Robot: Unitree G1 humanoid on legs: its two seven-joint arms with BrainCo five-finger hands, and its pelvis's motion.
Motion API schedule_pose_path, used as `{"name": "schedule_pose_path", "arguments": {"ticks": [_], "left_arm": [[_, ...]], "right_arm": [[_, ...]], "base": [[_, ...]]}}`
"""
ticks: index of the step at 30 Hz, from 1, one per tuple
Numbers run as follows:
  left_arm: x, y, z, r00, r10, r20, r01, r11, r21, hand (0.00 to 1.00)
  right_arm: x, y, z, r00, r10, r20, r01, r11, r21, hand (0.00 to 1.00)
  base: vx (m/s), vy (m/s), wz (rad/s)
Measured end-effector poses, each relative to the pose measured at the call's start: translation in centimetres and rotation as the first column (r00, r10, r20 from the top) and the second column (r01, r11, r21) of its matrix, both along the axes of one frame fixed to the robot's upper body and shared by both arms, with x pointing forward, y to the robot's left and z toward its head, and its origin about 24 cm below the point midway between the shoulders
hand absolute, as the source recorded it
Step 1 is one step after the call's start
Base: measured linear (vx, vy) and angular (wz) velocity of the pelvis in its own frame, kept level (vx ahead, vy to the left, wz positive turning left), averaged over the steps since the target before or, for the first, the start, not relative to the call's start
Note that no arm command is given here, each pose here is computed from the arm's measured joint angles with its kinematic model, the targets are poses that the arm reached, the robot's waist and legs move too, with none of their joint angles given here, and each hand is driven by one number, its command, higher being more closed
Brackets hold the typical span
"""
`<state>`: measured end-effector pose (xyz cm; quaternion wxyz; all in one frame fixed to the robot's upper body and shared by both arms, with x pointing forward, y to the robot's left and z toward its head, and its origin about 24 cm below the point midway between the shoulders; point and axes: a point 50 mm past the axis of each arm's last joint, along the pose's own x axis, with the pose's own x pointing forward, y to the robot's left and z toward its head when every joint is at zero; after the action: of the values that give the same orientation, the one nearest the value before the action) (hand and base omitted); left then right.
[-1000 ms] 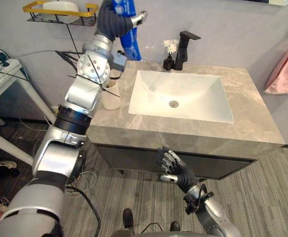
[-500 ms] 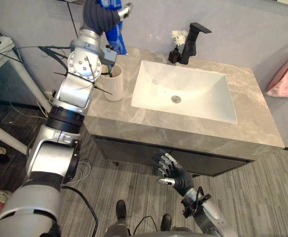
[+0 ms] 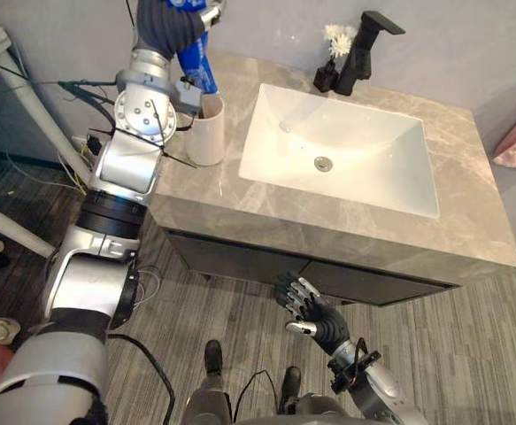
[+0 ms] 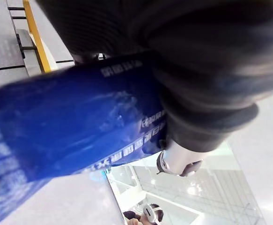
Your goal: Organize washtable
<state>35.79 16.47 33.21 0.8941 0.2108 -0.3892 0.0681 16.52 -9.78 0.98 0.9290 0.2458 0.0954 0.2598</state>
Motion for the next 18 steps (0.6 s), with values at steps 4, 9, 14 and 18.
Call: {"name": "schedule_pose_path", "arguments": {"ticks": [4, 9, 14, 18], "left_arm": [[-0.03, 0.15, 0.06, 1.000, 0.008, 0.004, -0.008, 1.000, -0.007, 1.00], [-0.03, 0.16, 0.07, 1.000, 0.008, 0.005, -0.008, 1.000, -0.008, 1.00], [-0.05, 0.23, 0.13, 1.000, 0.011, 0.008, -0.011, 1.000, -0.013, 1.00], [-0.06, 0.26, 0.14, 1.000, 0.012, 0.009, -0.012, 1.000, -0.015, 1.00]], "right_arm": [[0.01, 0.00, 0.10, 1.000, 0.001, 0.004, -0.001, 1.000, 0.000, 0.00], [-0.09, 0.29, 0.10, 1.000, 0.012, 0.003, -0.012, 1.000, 0.004, 0.00], [-0.13, 0.57, 0.41, 1.000, 0.025, 0.016, -0.025, 1.000, 0.011, 0.00], [-0.13, 0.54, 0.42, 1.000, 0.024, 0.018, -0.024, 1.000, 0.010, 0.00]], "base": [[0.00, 0.000, 0.00], [0.01, 0.001, 0.00], [0.00, 0.000, 0.00], [0.01, 0.002, 0.00]]}}
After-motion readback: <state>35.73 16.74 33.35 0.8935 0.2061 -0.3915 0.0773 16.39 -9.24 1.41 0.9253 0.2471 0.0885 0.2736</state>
